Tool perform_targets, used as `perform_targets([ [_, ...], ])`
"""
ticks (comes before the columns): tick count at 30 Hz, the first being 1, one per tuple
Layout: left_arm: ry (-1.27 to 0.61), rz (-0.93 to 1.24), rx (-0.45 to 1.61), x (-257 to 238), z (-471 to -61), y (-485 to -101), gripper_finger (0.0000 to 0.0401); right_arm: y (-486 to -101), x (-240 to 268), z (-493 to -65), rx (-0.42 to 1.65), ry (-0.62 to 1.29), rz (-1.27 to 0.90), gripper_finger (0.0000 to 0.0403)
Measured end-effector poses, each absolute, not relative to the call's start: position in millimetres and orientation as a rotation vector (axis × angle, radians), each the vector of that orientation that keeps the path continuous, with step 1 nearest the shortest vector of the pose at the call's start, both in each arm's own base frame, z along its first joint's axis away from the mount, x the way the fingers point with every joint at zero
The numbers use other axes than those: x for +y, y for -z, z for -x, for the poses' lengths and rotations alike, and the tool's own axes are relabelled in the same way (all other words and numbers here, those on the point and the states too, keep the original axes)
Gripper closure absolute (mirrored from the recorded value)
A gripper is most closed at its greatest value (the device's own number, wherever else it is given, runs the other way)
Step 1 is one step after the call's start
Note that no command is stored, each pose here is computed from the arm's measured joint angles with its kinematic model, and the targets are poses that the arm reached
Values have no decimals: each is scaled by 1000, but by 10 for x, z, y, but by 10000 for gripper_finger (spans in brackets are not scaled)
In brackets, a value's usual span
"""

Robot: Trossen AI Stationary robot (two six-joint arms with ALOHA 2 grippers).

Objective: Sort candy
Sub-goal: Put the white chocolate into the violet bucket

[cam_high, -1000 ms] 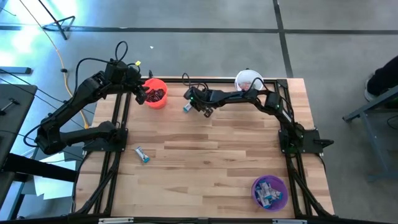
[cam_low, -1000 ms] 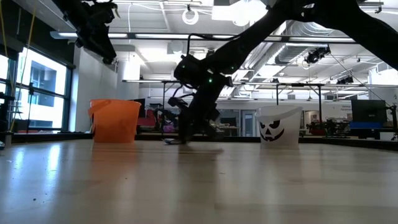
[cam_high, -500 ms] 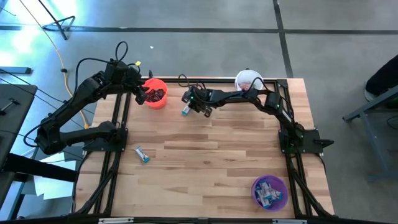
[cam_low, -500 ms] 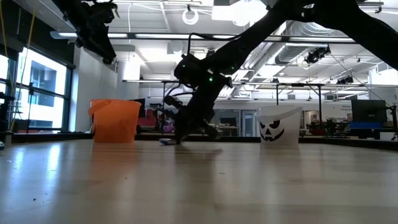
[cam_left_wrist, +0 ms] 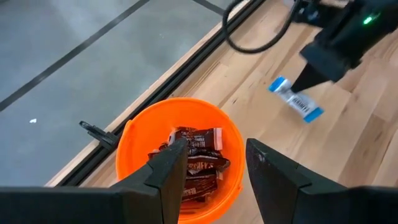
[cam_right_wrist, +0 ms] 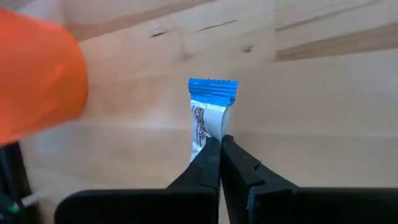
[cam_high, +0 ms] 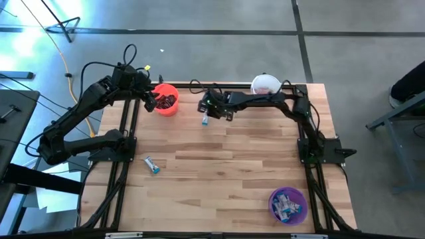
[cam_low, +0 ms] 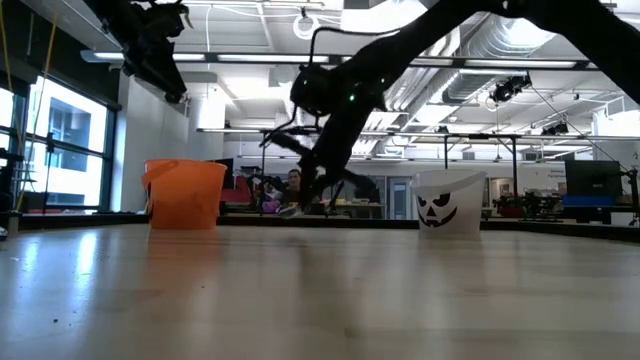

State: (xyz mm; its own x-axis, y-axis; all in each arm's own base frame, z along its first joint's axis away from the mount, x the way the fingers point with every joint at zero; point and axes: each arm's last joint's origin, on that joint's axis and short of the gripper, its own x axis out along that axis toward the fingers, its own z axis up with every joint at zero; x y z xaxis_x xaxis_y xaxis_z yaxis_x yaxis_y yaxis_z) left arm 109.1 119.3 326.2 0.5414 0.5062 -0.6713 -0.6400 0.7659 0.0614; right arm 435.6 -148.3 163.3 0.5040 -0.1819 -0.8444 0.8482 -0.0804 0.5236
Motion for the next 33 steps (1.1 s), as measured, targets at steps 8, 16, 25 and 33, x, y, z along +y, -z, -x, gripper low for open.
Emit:
perform_targets([
  [8, -683, 186, 733, 1196, -1089, -3262, 249, -2139, -1352, -4189, 664, 887, -1300, 402],
  [16, -677, 170, 737, 1197, -1090, -3264, 249, -2734, -1094, -3814, 741, 875, -1216, 402],
  [25, -681, 182, 732, 1197, -1090, -3264, 249, -3257, -644, -3235, 876, 939, -1170, 403],
  [33, -731, 305, 686, 1197, -1091, -3264, 249, -3474, -91, -2845, 1048, 939, -1135, 403],
])
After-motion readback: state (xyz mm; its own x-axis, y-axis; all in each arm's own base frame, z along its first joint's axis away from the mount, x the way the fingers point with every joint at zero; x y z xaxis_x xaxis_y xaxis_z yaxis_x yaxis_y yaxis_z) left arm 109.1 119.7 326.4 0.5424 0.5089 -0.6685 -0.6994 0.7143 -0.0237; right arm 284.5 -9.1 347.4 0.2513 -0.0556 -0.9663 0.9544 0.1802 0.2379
